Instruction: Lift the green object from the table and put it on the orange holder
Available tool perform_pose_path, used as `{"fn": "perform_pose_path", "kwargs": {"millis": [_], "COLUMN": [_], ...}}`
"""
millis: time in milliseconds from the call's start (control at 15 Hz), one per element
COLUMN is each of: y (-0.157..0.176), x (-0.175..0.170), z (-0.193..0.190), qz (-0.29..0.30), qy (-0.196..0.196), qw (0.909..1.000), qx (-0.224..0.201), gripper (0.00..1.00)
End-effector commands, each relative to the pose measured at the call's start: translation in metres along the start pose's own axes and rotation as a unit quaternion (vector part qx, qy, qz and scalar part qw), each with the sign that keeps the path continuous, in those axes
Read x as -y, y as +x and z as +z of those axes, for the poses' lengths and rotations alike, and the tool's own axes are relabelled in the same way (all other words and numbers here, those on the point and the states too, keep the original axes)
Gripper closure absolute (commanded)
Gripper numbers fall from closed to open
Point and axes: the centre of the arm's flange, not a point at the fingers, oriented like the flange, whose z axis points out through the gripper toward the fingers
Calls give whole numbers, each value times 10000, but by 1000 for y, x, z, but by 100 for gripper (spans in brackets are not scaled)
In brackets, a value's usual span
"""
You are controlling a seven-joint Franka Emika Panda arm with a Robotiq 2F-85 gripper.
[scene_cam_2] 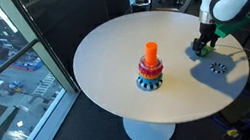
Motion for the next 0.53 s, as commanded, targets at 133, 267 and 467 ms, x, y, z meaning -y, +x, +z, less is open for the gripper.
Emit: {"fn": "perform_pose_path", "kwargs": {"millis": [133, 267, 467], "y": [4, 5, 8], "x": [6, 7, 7], "z": [4, 4, 3], "qz": [35, 35, 49], "qy": [-134, -146, -154], "qw": [9998, 9997, 9994], "qx": [-151, -207, -296], "gripper": [0, 0, 0]}}
